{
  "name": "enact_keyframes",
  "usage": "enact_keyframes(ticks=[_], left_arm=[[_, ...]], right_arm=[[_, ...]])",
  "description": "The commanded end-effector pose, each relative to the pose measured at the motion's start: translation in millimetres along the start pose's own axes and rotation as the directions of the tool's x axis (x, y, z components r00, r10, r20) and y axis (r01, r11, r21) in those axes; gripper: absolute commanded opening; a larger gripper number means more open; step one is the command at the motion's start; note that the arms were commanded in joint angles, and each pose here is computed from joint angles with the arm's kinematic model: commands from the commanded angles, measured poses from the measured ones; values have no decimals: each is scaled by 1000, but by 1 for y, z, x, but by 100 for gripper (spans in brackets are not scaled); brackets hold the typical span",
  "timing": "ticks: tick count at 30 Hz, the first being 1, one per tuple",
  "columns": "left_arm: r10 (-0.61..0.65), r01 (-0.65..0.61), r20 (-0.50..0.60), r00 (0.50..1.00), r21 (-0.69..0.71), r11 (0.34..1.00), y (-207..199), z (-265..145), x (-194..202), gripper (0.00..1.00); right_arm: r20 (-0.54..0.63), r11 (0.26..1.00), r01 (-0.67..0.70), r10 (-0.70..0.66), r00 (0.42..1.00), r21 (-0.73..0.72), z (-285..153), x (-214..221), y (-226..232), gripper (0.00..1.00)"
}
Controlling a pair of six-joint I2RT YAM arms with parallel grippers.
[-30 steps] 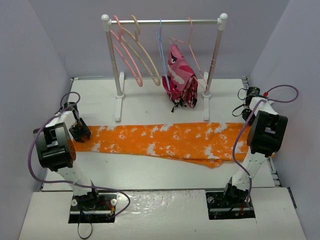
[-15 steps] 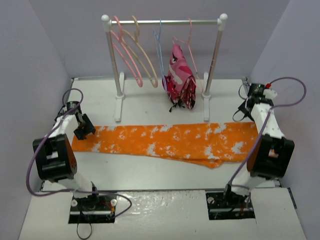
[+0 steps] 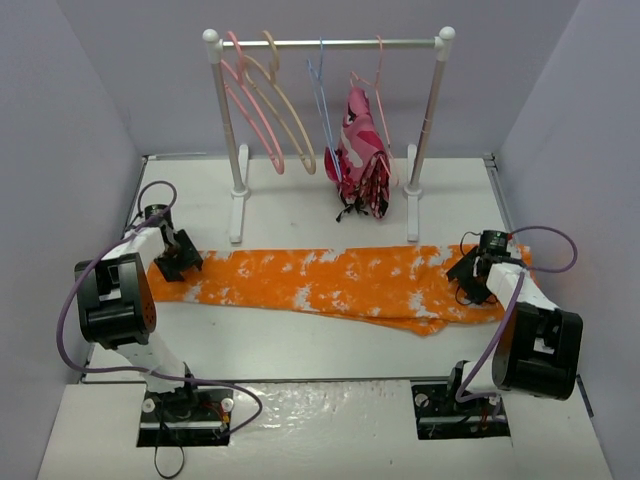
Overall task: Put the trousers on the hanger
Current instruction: Fold the trousers at the center of the board.
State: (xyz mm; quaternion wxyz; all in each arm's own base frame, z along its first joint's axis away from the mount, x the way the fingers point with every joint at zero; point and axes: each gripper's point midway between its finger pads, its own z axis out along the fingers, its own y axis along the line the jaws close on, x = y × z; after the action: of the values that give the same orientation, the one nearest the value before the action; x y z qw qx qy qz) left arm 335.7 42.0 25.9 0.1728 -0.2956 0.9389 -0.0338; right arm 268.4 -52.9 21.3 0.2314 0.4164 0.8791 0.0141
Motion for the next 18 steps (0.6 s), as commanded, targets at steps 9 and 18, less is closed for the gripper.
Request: enact_keyframes(ticks=[9,18], left_arm=[[-137,134,-39,990,-74,988,48,13,-3,49],[-45,46,201,979,1,999,34,-38,-79,52]], right_arm=[[21,990,-135,134,991,38,17,-10,-34,59],[259,970,81,-20,966,-227,-64,-62,59,76]])
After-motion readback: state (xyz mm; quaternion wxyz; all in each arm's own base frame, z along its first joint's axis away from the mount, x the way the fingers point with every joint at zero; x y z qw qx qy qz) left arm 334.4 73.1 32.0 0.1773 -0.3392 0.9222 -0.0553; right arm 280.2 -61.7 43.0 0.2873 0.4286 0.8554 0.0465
